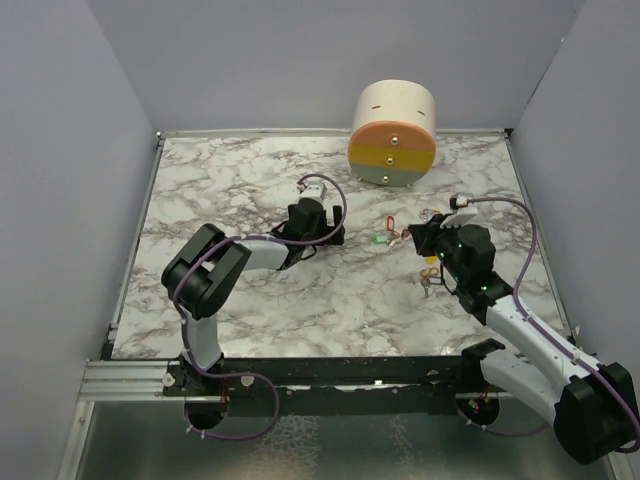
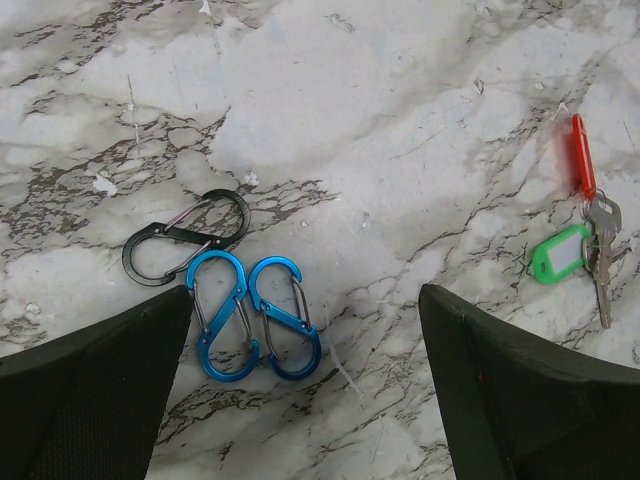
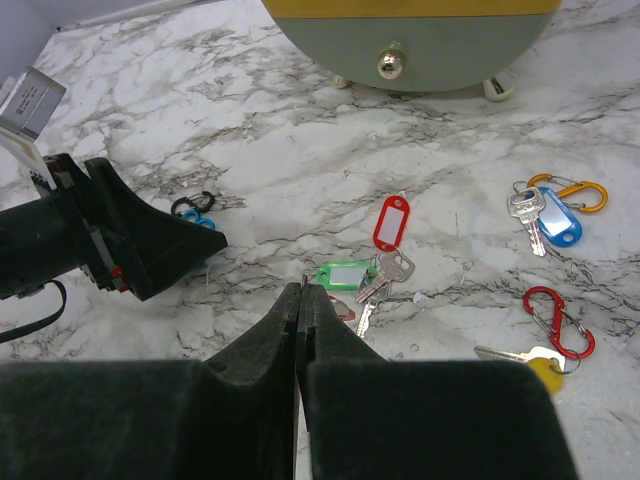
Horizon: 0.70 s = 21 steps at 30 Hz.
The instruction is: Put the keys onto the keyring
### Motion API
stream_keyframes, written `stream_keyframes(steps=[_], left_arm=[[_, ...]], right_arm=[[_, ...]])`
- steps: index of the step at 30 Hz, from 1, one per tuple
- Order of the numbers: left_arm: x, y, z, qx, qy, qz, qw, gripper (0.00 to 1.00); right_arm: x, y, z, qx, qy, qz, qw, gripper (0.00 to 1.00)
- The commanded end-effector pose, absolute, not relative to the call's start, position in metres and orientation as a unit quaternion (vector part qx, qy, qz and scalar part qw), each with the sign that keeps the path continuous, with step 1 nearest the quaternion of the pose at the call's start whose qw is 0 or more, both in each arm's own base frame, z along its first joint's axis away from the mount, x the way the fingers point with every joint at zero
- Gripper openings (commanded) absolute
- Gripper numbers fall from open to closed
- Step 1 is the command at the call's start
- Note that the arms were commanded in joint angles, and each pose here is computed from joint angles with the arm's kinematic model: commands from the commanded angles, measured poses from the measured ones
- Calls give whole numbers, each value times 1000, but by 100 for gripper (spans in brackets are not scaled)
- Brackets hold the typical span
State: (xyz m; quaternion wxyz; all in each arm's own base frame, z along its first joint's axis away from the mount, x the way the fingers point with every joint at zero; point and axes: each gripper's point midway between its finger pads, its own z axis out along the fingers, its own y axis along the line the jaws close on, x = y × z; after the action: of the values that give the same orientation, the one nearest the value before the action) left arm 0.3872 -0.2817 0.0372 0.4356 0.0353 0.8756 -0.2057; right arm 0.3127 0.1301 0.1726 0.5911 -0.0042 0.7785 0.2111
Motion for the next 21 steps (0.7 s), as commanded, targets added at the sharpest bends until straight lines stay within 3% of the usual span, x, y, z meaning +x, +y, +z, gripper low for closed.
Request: stream_keyframes(steps=[1, 14, 21], left_arm=[[375, -281, 15, 48, 892, -206, 400, 99], [361, -242, 5, 26, 901, -143, 409, 98], [360, -225, -3, 5, 906, -103, 410, 91]], right_arm=[[315, 131, 183, -7, 769, 218, 601, 1], [315, 133, 183, -8, 769, 221, 600, 1], [315, 132, 184, -6, 768, 220, 601, 1]])
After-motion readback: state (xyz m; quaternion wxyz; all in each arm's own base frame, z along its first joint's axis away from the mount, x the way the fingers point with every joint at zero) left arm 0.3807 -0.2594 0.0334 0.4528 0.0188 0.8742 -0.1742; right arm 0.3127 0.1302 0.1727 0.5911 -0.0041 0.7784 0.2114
